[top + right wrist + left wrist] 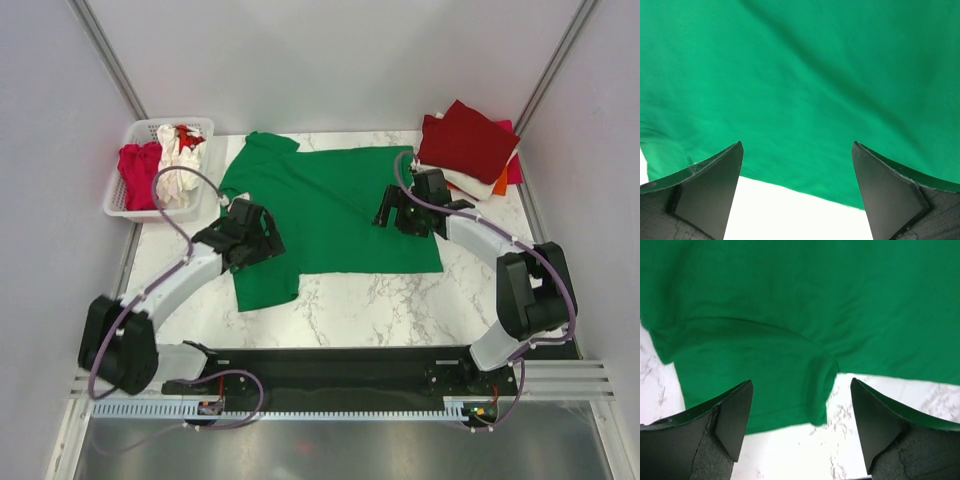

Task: Fold and stack the t-shirts
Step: Flatten the tshirt out

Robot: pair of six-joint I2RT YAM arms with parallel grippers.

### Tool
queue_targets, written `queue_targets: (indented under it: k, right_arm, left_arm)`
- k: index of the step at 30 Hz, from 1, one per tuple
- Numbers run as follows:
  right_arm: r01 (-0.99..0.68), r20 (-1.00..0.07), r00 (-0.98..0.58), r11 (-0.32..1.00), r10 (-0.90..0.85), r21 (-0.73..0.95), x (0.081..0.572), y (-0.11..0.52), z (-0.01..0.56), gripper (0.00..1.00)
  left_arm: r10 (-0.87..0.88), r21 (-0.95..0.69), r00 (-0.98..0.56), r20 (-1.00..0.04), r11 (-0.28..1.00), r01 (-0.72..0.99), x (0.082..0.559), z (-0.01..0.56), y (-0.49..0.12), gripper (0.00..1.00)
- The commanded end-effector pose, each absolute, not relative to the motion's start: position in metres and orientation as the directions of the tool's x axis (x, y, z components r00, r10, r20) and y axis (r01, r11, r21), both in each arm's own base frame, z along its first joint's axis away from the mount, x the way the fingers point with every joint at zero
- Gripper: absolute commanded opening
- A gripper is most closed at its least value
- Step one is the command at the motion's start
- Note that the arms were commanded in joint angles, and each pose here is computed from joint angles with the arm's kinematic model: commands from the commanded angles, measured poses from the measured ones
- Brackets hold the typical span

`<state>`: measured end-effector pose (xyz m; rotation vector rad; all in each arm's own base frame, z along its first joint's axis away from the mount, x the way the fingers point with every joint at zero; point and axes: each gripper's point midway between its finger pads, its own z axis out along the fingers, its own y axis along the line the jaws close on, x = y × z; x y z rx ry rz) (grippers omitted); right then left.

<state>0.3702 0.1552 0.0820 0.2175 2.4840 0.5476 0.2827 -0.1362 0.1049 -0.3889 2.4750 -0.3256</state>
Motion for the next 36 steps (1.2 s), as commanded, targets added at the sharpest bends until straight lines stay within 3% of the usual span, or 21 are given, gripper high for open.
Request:
queue_targets:
  k: [1, 8, 20, 27, 33, 34, 35, 36]
  right_arm:
    - [0.005, -0.499, -0.834, 0.908, 0.235, 0.419, 0.382, 0.16, 0.078, 0.98]
    - [0.009, -0.46, -0.859, 0.905, 0.226, 0.426, 0.377, 0.163, 0.056, 0.98]
    - [0.041, -0.438, -0.87, 0.918, 0.228, 0.395, 0.358, 0.152, 0.039, 0.98]
    - [0.046, -0.428, -0.871, 0.908, 0.24, 0.416, 0.345, 0.154, 0.045, 0.98]
    - [-0.037, -0.505, -0.834, 0.889, 0.224, 0.456, 0.345, 0.166, 0.096, 0.98]
    - [-0.046, -0.518, -0.825, 0.887, 0.226, 0.459, 0.344, 0.168, 0.104, 0.98]
    - [-0.056, -0.532, -0.816, 0.884, 0.227, 0.463, 0.344, 0.17, 0.112, 0.98]
    - [-0.07, -0.551, -0.802, 0.88, 0.231, 0.47, 0.343, 0.171, 0.123, 0.98]
  left_arm:
    - [-0.387, -0.291, -0.736, -0.556, 0.92, -0.264, 0.317, 0.1, -0.137, 0.86]
    - [-0.415, -0.206, -0.814, -0.407, 0.91, -0.361, 0.276, 0.027, -0.128, 0.84]
    - [-0.377, -0.229, -0.824, -0.423, 0.924, -0.306, 0.191, 0.006, -0.103, 0.84]
    - [-0.418, -0.383, -0.735, -0.534, 0.894, -0.23, 0.213, 0.06, -0.12, 0.84]
    - [-0.471, -0.523, -0.626, -0.621, 0.844, -0.115, 0.24, 0.145, -0.143, 0.84]
    - [-0.631, -0.649, -0.581, -0.514, 0.729, -0.218, 0.242, 0.159, -0.15, 0.84]
    - [-0.526, -0.33, -0.76, -0.382, 0.846, -0.419, 0.159, 0.089, -0.103, 0.8]
    - [-0.52, -0.325, -0.767, -0.376, 0.849, -0.416, 0.156, 0.088, -0.105, 0.79]
